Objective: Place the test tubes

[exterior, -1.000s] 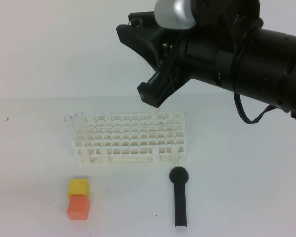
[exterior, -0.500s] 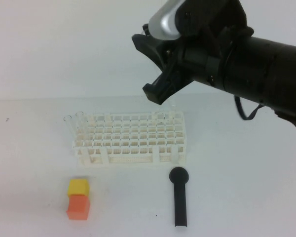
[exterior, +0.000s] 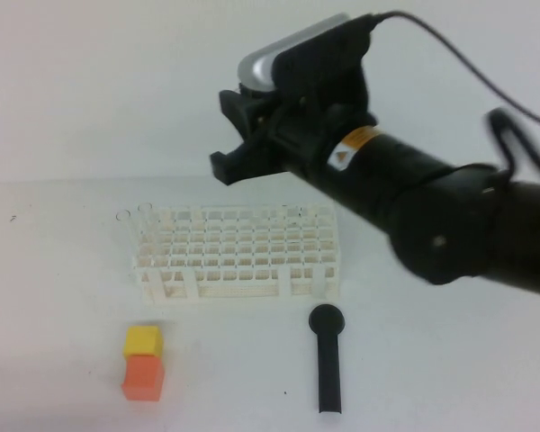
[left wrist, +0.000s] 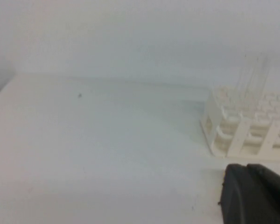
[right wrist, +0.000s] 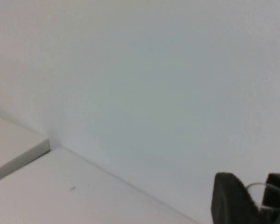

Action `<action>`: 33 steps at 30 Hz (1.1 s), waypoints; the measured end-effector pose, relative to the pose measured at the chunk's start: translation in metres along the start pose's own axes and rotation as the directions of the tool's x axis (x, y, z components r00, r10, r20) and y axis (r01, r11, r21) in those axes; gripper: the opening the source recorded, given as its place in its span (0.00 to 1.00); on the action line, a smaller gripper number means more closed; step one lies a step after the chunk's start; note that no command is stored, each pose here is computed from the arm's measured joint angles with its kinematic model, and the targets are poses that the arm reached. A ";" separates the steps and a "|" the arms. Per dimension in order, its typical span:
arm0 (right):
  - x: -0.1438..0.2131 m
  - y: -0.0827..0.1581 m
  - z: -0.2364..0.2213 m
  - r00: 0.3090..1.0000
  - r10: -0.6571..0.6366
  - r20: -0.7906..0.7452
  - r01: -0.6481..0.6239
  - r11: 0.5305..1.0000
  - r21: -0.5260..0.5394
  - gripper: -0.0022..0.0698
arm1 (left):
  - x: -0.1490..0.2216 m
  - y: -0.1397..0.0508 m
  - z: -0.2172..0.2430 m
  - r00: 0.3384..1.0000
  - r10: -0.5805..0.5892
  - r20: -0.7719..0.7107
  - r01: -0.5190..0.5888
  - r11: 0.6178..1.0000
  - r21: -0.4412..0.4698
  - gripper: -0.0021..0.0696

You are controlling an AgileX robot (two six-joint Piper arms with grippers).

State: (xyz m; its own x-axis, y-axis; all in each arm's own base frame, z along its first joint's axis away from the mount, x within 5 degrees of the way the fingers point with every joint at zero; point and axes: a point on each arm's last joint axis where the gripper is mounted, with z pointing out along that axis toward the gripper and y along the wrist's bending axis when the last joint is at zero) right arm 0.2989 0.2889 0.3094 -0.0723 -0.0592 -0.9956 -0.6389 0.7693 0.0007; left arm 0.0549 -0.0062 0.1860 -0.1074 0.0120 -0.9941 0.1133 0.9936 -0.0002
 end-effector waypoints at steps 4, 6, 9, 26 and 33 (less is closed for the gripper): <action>0.020 0.007 0.027 0.991 0.015 0.132 -0.017 1.000 0.013 0.20 | 0.013 0.000 -0.001 0.989 -0.039 -0.146 0.040 0.999 0.000 0.03; 0.036 0.010 0.038 0.984 0.002 0.180 -0.005 1.000 0.018 0.20 | 0.013 0.000 -0.001 0.989 -0.028 -0.146 0.029 1.000 0.001 0.03; 0.058 0.013 0.048 0.982 -0.003 0.188 0.000 1.000 0.019 0.20 | 0.014 0.000 -0.001 0.988 -0.026 -0.150 0.026 1.000 0.001 0.03; 0.068 0.043 0.058 0.983 -0.004 0.186 0.016 0.998 -0.065 0.20 | 0.013 -0.001 -0.001 0.986 -0.063 -0.152 0.064 0.998 0.001 0.03; 0.079 0.050 0.065 0.988 -0.008 0.157 0.021 0.997 -0.079 0.20 | 0.013 0.000 -0.001 0.989 -0.036 -0.144 0.037 0.999 0.003 0.03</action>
State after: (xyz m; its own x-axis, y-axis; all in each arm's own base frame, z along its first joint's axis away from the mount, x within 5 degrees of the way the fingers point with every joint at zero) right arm 0.3113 0.3638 0.2247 0.0543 0.0351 -0.9979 -0.6985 0.7155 -0.0129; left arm 0.0523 -0.0061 0.1734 -0.2524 -0.0078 -0.9676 0.1118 0.9930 -0.0372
